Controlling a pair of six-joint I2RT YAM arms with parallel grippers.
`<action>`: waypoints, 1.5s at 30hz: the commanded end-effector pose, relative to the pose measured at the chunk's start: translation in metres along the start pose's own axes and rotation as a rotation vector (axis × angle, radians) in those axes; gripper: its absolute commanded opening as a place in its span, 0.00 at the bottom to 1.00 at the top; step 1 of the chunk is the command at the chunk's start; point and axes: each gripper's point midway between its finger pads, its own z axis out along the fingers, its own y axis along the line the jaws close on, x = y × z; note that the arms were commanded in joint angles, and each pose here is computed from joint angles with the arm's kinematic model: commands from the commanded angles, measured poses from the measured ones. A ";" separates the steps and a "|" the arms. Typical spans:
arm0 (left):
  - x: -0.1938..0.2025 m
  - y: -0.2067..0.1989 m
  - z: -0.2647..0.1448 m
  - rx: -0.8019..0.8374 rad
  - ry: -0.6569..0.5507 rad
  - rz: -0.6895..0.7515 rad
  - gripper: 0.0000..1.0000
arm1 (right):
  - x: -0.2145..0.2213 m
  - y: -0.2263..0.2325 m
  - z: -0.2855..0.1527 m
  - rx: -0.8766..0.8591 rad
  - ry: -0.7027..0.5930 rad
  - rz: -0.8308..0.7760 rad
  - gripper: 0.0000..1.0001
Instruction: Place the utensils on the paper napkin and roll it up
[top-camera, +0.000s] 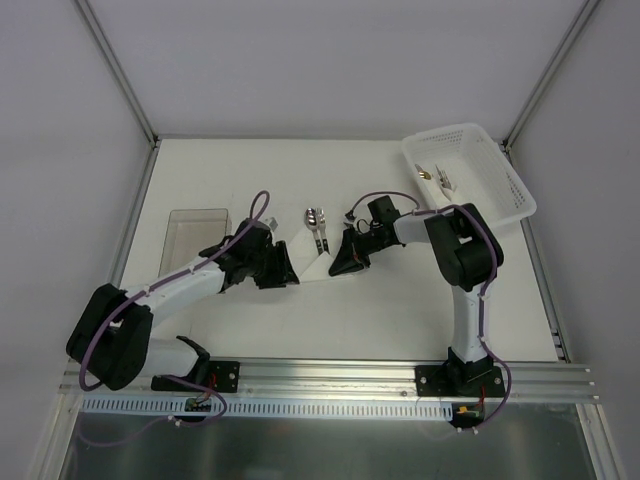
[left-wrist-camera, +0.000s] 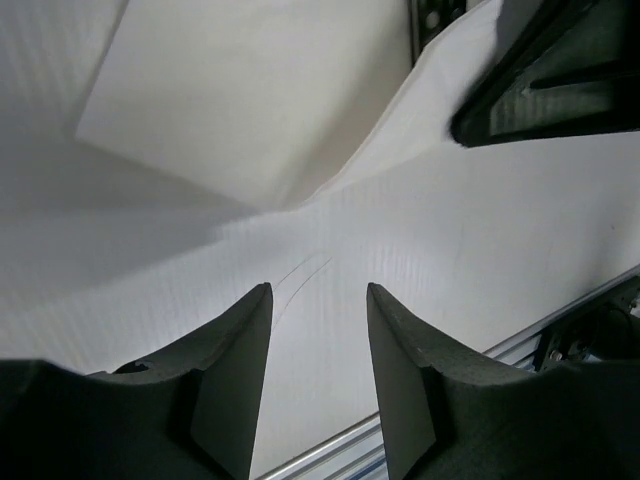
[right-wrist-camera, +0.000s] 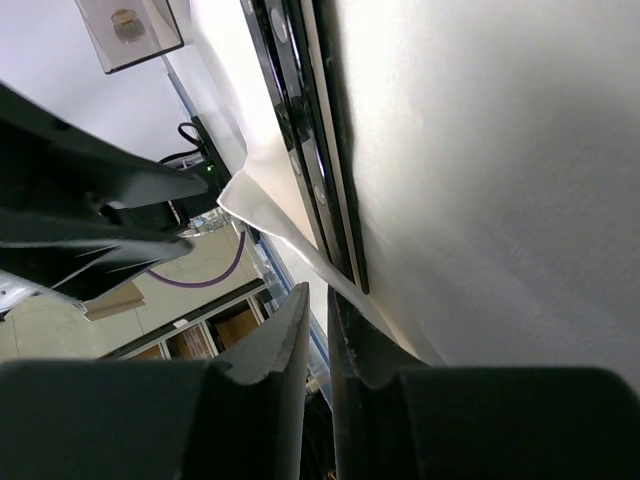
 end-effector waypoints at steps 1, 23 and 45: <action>-0.007 -0.006 -0.008 0.037 -0.113 -0.119 0.43 | -0.009 -0.002 0.001 0.010 -0.025 0.000 0.16; -0.036 -0.059 0.071 0.103 -0.082 -0.177 0.10 | -0.008 -0.005 -0.001 0.012 -0.027 0.022 0.14; -0.015 -0.013 0.094 -0.011 -0.029 -0.260 0.06 | -0.010 -0.010 -0.001 0.015 -0.027 0.032 0.13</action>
